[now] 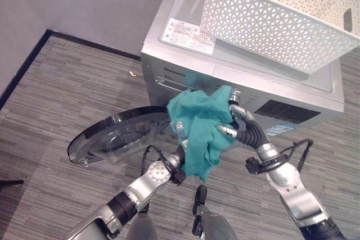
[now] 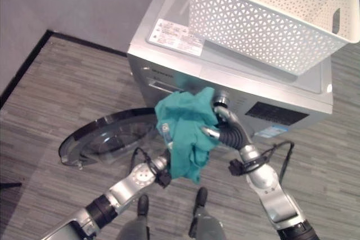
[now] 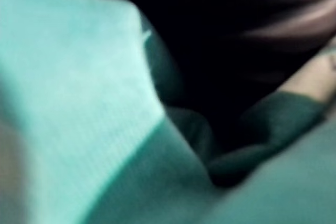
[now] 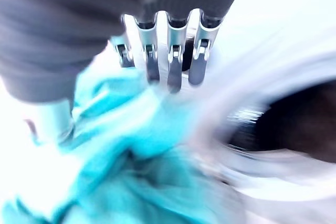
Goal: Grab the laundry basket,head to the washer,open it,put in the laundry and shut it.
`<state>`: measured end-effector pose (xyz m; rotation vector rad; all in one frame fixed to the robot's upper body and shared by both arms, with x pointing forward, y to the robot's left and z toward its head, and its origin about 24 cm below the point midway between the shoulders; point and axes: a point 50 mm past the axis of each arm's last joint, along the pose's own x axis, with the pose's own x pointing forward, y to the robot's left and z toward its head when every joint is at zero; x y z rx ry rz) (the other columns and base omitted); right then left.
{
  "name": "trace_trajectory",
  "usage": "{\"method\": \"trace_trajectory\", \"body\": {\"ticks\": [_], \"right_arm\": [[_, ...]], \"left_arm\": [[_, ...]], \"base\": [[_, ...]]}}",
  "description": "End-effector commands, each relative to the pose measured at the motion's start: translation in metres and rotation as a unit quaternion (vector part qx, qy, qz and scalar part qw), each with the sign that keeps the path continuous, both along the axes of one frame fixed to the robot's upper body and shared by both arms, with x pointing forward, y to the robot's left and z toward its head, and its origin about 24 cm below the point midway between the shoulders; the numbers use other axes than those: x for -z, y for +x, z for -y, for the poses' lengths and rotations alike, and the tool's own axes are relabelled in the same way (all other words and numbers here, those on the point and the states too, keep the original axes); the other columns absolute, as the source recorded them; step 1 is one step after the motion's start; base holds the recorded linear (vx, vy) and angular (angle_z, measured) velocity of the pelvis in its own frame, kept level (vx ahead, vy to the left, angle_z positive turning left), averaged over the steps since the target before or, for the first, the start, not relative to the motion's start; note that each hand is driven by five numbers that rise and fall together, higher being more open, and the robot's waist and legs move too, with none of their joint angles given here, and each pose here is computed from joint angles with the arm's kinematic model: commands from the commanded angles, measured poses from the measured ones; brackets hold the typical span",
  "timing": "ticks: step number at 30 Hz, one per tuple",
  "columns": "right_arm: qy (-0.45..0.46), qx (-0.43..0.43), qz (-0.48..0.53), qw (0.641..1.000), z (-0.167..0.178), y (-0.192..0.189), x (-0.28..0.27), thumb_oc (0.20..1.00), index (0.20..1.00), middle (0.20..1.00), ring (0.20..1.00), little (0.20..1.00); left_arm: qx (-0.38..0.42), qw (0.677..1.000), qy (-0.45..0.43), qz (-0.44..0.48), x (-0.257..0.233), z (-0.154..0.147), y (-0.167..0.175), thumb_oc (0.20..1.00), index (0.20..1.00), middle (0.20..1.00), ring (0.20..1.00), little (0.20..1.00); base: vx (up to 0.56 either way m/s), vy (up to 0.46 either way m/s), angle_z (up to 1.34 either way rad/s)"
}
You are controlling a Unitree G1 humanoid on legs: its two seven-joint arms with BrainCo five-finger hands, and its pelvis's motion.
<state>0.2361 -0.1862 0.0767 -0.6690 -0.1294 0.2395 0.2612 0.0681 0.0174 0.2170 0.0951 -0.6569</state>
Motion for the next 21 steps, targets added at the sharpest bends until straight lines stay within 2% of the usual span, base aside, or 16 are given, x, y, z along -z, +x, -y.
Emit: {"method": "trace_trajectory", "body": {"ticks": [1,11,14,16,17,20,21], "right_arm": [[-0.056,-0.009,0.003,0.998,0.009,-0.003,-0.003,1.0,1.0,1.0,1.0,1.0],[-0.127,0.03,-0.177,0.976,0.033,-0.035,0.078,1.0,1.0,1.0,1.0,1.0],[-0.161,0.044,-0.227,0.96,0.038,-0.045,0.105,1.0,1.0,1.0,1.0,1.0],[-0.192,0.058,-0.289,0.936,0.045,-0.058,0.136,1.0,1.0,1.0,1.0,1.0],[-0.191,0.057,-0.288,0.937,0.044,-0.057,0.137,1.0,1.0,1.0,1.0,1.0],[-0.212,0.066,-0.371,0.901,0.041,-0.072,0.178,1.0,1.0,1.0,1.0,1.0],[-0.212,0.066,-0.37,0.902,0.039,-0.071,0.179,1.0,1.0,1.0,1.0,1.0]], "left_arm": [[0.011,0.999,-0.011,0.031,-0.009,0.006,0.005,0.2,0.2,0.2,0.2,0.2],[-0.008,1.0,0.002,0.014,0.002,-0.014,-0.001,0.2,0.2,0.2,0.2,0.2],[-0.014,1.0,0.001,0.007,0.005,-0.018,-0.003,0.2,0.2,0.2,0.2,0.2],[-0.015,1.0,-0.001,0.005,0.006,-0.02,-0.004,0.2,0.2,0.2,0.2,0.2],[-0.016,1.0,-0.001,0.005,0.006,-0.021,-0.004,0.2,0.2,0.2,0.2,0.2],[-0.01,1.0,-0.002,0.002,0.007,-0.02,-0.008,0.2,0.2,0.2,0.2,0.2],[-0.01,1.0,-0.001,0.003,0.007,-0.021,-0.007,0.2,0.2,0.2,0.2,0.2]], "base": [[0.0,0.0,0.0],[0.0,0.0,0.0],[0.0,0.0,0.0],[0.0,0.0,0.0],[0.0,0.0,0.0],[0.0,0.0,0.0],[0.0,0.0,0.0]]}}
